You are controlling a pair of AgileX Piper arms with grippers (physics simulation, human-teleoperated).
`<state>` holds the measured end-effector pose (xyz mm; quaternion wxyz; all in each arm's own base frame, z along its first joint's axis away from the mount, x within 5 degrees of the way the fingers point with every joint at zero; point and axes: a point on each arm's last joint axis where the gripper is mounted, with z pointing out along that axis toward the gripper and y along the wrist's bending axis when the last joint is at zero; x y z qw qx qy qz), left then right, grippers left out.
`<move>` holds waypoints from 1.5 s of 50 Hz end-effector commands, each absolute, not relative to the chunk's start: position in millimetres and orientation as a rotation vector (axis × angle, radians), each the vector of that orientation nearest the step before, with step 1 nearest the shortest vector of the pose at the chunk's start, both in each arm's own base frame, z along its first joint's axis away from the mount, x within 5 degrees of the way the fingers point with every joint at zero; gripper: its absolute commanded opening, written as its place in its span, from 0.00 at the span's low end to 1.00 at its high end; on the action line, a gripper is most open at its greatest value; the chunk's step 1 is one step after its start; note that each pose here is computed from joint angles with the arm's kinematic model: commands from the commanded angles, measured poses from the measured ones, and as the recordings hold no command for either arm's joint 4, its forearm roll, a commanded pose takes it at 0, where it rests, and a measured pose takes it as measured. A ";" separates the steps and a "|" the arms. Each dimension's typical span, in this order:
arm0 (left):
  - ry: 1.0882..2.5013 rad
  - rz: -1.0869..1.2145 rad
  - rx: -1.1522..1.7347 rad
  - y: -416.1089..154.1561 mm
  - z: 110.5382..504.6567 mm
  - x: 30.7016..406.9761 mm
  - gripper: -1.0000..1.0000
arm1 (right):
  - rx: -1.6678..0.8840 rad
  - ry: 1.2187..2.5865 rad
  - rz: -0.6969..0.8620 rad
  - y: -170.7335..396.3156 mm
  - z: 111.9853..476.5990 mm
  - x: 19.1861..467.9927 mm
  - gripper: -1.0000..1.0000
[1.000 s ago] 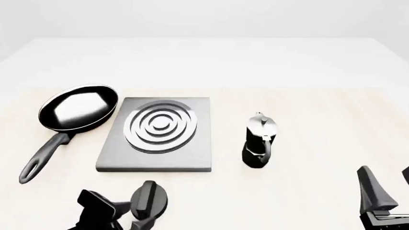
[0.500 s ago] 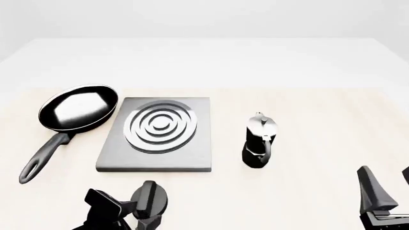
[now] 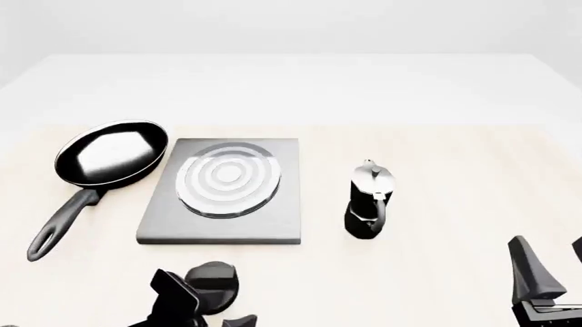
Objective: Turn on the stove and put the frying pan on it.
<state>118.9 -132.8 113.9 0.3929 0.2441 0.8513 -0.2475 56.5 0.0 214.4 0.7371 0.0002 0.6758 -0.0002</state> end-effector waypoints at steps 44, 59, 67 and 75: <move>1.830 -0.512 0.644 -68.4 254.8 78.0 1.00 | 0.000 1.484 0.000 0.0 214.4 56.5 1.00; 1.834 -0.444 0.603 -61.6 254.8 81.4 1.00 | 0.000 1.484 0.000 0.0 214.4 56.5 1.00; 1.849 -0.373 0.527 -55.1 262.2 89.1 1.00 | 0.000 1.484 0.000 0.0 214.4 56.5 1.00; 1.855 -0.231 0.480 -45.2 266.9 100.3 1.00 | 0.000 1.484 0.000 0.0 214.4 56.5 1.00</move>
